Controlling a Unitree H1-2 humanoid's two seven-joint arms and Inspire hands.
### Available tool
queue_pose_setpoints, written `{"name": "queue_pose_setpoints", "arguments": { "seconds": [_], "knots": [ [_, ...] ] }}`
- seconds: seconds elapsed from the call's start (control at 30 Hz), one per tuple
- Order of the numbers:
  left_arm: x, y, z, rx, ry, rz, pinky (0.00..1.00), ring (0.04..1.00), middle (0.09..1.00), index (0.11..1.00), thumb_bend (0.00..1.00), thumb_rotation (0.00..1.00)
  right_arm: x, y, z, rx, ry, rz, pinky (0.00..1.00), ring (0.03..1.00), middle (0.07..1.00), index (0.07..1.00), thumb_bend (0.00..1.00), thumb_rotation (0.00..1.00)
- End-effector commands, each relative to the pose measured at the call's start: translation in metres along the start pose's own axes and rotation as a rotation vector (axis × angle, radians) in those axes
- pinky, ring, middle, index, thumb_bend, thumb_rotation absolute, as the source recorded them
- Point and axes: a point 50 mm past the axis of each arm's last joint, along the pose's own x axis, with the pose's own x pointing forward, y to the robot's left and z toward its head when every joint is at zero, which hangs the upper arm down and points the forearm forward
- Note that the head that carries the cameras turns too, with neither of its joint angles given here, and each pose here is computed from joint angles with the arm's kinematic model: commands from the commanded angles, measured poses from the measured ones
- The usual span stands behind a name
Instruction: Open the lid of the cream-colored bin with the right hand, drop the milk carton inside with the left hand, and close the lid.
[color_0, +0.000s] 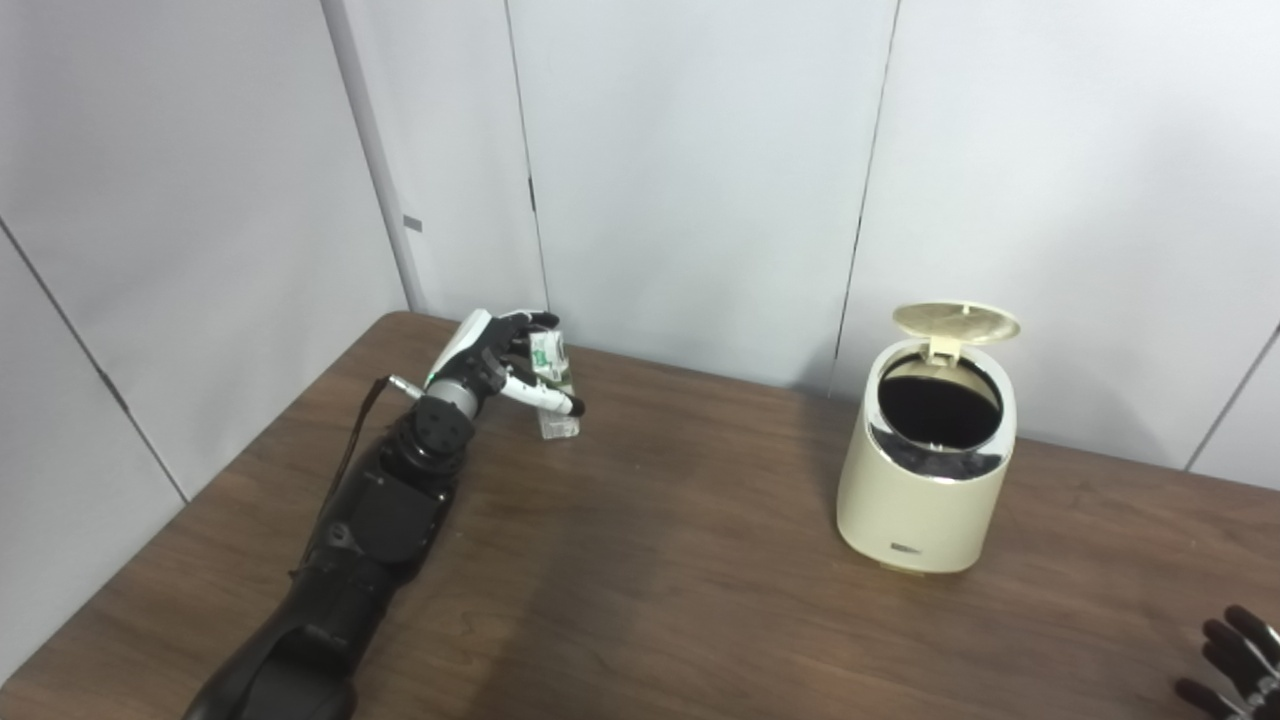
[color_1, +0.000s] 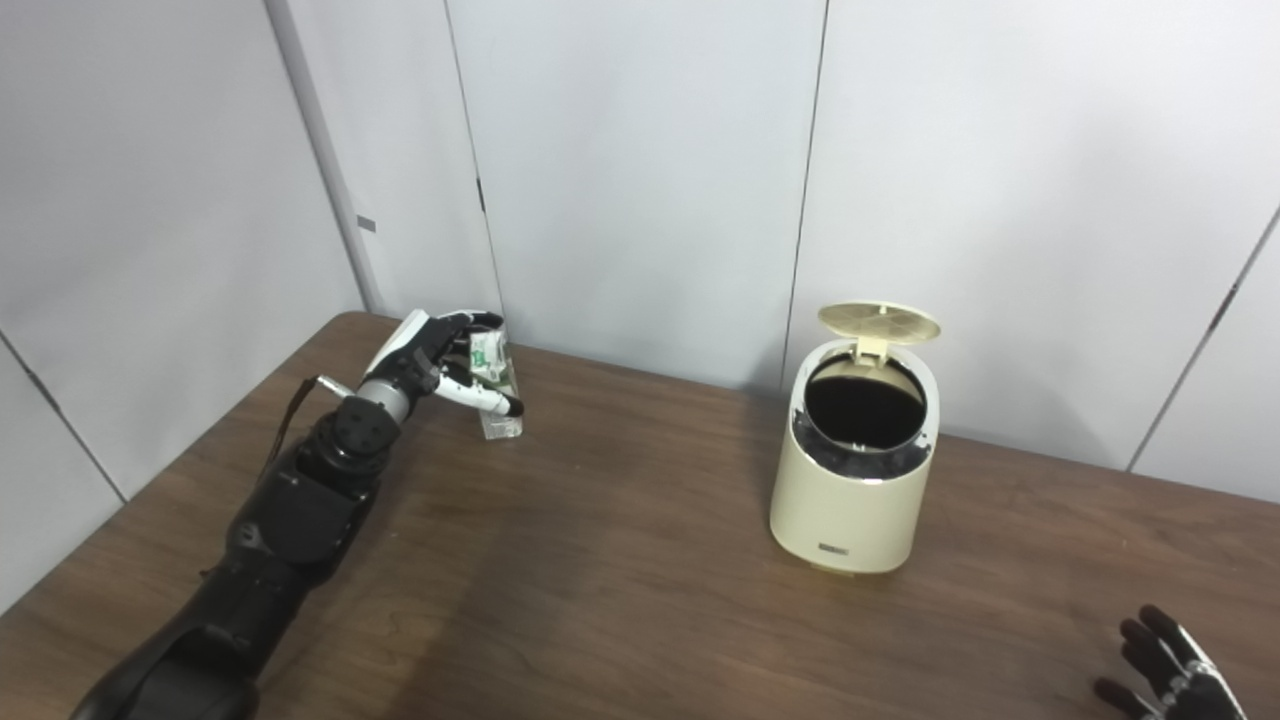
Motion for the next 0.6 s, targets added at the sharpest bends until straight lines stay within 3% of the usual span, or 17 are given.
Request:
{"name": "queue_pose_setpoints", "arguments": {
  "seconds": [0.0,0.43,0.57],
  "knots": [
    [0.0127,0.0312,0.0378,0.034,-0.124,0.091,0.75,0.822,0.855,0.864,0.9,0.0,0.0035,0.0028,0.006,-0.004,-0.023,0.014,0.87,0.908,0.873,0.878,0.66,0.96],
    [0.0141,0.03,0.0348,0.045,-0.147,0.083,0.65,0.749,0.805,0.822,0.89,0.0,0.0046,0.0051,0.0075,0.016,-0.02,0.006,0.87,0.909,0.87,0.88,0.65,0.95],
    [0.013,0.0302,0.0351,0.066,-0.152,0.093,0.61,0.701,0.754,0.772,0.82,0.0,0.0044,0.005,0.0066,0.015,-0.02,0.01,0.88,0.913,0.872,0.884,0.65,0.95]
  ]
}}
